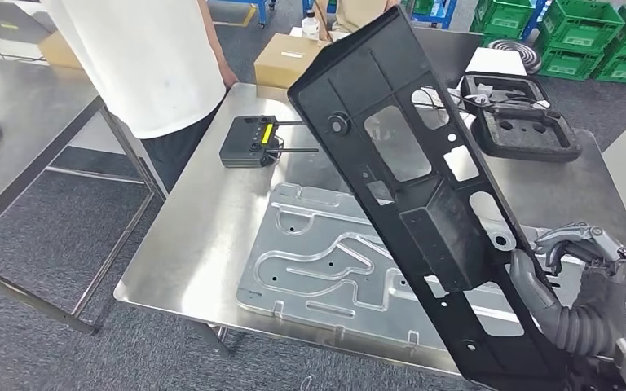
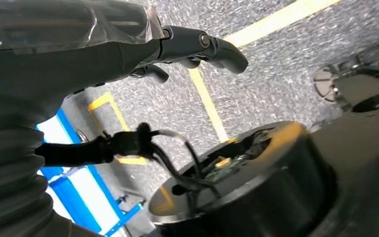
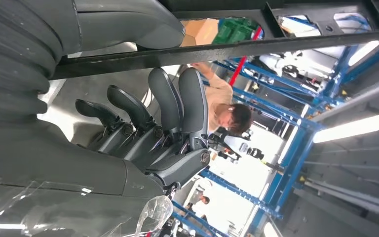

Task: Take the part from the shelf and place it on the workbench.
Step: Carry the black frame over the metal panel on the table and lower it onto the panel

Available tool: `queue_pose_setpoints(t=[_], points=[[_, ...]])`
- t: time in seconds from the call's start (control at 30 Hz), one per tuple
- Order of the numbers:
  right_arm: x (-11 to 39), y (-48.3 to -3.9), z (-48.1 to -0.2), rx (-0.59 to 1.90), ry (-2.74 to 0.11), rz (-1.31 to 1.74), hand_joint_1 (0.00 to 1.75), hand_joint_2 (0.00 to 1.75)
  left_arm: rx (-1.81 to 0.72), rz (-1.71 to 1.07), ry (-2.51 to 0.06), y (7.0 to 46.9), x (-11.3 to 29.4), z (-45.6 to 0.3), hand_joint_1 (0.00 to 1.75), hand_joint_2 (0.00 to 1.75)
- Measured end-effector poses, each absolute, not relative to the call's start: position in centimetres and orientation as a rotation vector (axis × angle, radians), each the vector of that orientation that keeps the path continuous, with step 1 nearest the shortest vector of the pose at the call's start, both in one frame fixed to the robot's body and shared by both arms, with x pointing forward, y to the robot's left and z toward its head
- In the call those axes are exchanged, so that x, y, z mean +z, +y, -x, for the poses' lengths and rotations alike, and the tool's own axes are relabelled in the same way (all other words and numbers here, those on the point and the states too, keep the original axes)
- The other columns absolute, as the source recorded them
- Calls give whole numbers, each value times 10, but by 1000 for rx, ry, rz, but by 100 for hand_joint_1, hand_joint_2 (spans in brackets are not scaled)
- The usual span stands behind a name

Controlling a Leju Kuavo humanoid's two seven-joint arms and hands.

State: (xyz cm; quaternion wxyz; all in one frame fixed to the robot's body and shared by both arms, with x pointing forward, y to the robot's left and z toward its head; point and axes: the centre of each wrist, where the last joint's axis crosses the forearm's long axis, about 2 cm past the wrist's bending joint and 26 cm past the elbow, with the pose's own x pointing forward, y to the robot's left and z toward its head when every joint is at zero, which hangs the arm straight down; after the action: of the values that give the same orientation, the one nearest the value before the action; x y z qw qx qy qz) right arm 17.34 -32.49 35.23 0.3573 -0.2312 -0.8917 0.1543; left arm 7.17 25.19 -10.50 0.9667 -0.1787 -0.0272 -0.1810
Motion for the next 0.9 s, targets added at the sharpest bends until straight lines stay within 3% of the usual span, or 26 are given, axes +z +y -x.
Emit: queue_pose_setpoints(t=[0.6,0.73,0.9], points=[[393,-305,-194,611,-2342,772,175,175,-422,380,-51,253,-104,-77,0,175],[428,-289,-216,739,-2322,984,175,175,-459,374,-51,252,-104,-78,0,175],[469,-263,-259,909,-2171,1495,175,175,-506,365,-37,248,-104,-77,0,175]])
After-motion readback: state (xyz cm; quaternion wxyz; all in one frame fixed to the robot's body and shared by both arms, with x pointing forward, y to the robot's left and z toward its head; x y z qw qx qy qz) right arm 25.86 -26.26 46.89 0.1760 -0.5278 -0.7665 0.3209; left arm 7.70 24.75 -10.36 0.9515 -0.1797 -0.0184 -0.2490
